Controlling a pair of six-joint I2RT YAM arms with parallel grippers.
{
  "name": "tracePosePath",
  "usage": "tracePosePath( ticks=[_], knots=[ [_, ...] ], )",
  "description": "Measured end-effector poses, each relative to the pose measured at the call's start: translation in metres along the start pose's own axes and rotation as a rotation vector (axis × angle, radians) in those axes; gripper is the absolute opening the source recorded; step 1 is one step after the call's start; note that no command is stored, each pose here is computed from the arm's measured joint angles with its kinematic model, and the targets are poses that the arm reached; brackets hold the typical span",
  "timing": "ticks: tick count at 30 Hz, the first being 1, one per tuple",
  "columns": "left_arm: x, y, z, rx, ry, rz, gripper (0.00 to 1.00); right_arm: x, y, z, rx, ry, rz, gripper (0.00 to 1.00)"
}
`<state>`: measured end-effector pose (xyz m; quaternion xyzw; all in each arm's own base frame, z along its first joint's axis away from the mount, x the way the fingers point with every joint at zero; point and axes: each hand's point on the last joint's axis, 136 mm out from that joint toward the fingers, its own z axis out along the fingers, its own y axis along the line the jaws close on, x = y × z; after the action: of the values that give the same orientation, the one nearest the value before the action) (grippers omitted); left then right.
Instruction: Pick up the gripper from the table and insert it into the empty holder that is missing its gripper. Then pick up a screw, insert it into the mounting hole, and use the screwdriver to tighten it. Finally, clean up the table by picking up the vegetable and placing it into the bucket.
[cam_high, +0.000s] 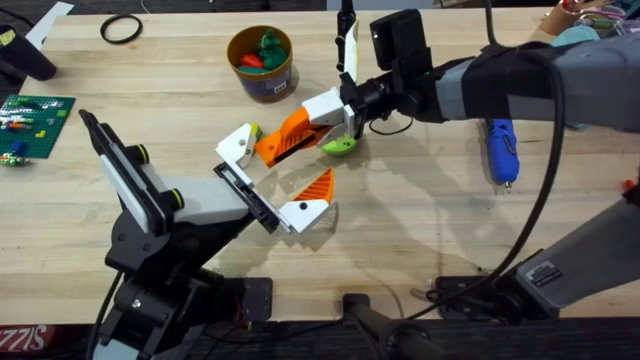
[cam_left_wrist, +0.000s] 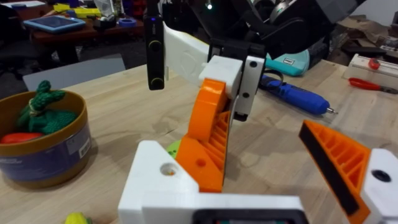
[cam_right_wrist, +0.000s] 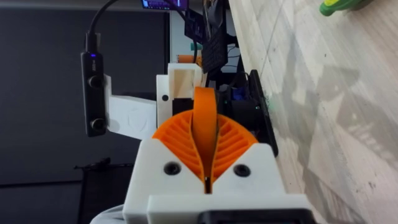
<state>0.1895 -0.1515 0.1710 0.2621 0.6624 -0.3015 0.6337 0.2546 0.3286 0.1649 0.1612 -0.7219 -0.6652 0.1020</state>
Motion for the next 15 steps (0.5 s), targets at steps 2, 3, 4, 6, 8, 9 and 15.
tracePosePath(
  ticks=[2, 3, 4, 6, 8, 9, 15],
  knots=[
    [0.001, 0.001, 0.000, -0.008, 0.005, -0.003, 0.983, 0.000, -0.001, 0.000, 0.002, -0.001, 0.014, 0.019],
    [0.002, 0.002, 0.000, -0.009, 0.008, -0.005, 0.983, 0.000, -0.002, 0.000, 0.003, -0.001, 0.017, 0.019],
    [0.003, 0.002, 0.000, -0.010, 0.012, -0.007, 0.983, 0.000, -0.003, 0.000, 0.003, -0.001, 0.020, 0.019],
    [0.005, 0.002, 0.000, -0.011, 0.022, -0.012, 0.983, 0.000, -0.004, 0.000, 0.003, -0.001, 0.022, 0.019],
    [0.013, 0.002, 0.000, -0.010, 0.053, -0.028, 0.983, 0.000, -0.003, 0.000, 0.003, -0.001, 0.018, 0.019],
    [0.013, 0.002, -0.001, -0.010, 0.053, -0.029, 0.983, 0.000, -0.003, 0.000, 0.002, -0.001, 0.014, 0.019],
    [0.013, 0.002, -0.001, -0.009, 0.053, -0.029, 0.983, -0.001, 0.002, 0.000, -0.014, 0.008, -0.021, 0.019]
  ],
)
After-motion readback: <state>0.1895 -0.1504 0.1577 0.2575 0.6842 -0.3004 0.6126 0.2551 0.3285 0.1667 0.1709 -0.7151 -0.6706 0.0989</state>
